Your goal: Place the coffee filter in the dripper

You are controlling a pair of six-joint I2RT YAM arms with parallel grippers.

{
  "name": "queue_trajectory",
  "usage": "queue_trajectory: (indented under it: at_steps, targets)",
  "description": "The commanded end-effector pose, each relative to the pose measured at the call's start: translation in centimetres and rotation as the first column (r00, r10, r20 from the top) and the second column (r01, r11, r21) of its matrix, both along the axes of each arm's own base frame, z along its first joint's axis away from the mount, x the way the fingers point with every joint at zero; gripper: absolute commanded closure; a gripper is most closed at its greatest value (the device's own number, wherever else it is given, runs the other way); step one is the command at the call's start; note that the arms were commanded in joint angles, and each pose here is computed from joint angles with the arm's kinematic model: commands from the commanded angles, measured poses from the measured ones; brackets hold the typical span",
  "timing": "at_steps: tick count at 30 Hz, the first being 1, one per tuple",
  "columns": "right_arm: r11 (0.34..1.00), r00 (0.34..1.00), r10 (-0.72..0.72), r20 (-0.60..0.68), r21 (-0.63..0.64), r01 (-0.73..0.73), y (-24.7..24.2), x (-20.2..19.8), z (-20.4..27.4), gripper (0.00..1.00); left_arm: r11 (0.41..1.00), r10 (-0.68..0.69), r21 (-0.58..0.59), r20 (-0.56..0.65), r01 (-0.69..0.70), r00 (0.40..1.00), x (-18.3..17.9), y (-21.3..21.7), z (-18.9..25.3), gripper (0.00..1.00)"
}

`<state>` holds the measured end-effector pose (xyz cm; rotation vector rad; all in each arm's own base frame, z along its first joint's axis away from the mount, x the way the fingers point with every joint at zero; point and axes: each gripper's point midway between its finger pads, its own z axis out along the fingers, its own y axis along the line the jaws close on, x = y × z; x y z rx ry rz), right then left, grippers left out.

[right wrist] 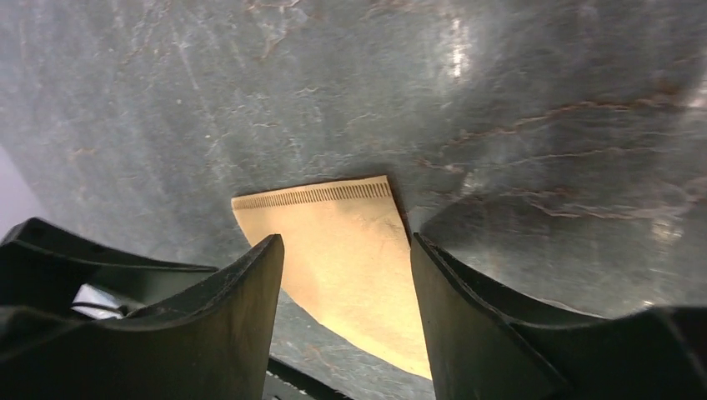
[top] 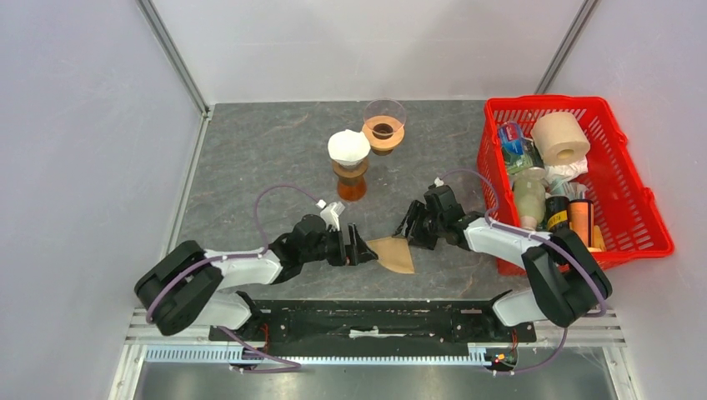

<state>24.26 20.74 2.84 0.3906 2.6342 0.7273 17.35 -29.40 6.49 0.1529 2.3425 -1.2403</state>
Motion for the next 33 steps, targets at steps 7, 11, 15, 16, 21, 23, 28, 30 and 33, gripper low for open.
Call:
queue_trajectory:
  at_steps: [7,11,15,16,21,23,28,30,33]
  targets:
    - [0.992,0.997,0.006,-0.073,0.128,0.004,1.7,-1.6,-1.6,0.36,0.985,0.160,-0.068,-0.001,-0.160,0.987,3.9,-2.6,1.0,0.05]
    - [0.991,0.997,0.005,-0.082,0.132,0.006,1.7,-1.8,-1.7,0.36,0.980,0.199,-0.016,-0.015,-0.199,0.980,4.3,-2.0,0.0,0.05]
    - [0.988,0.996,0.027,-0.088,0.154,-0.014,2.1,-2.0,-1.6,0.36,0.981,0.195,-0.004,-0.026,-0.196,0.980,4.3,-2.1,-0.4,0.05]
    - [0.986,0.996,0.033,-0.086,0.163,-0.018,2.2,-2.0,-1.5,0.35,0.982,0.191,-0.001,-0.030,-0.191,0.981,4.3,-2.2,-0.6,0.05]
    - [0.975,0.995,0.055,-0.079,0.217,-0.036,3.2,-1.9,-1.0,0.35,0.987,0.161,-0.023,-0.040,-0.162,0.986,4.3,-3.2,-0.3,0.06]
    - [0.974,0.994,0.059,-0.088,0.223,-0.038,3.3,-2.0,-1.1,0.35,0.985,0.159,-0.057,-0.035,-0.161,0.987,4.4,-3.4,0.4,0.05]
    - [0.976,0.994,0.045,-0.098,0.215,-0.023,3.0,-2.2,-1.4,0.35,0.979,0.153,-0.126,-0.041,-0.157,0.987,4.4,-4.1,1.8,0.06]
    - [0.980,0.994,0.038,-0.106,0.199,-0.016,2.7,-2.4,-1.5,0.35,0.979,0.147,-0.140,-0.043,-0.151,0.988,4.2,-4.2,2.2,0.08]
    - [0.984,0.995,0.028,-0.095,0.176,-0.010,2.2,-2.4,-1.2,0.34,0.981,0.179,-0.071,-0.031,-0.181,0.983,4.4,-3.1,1.6,0.08]
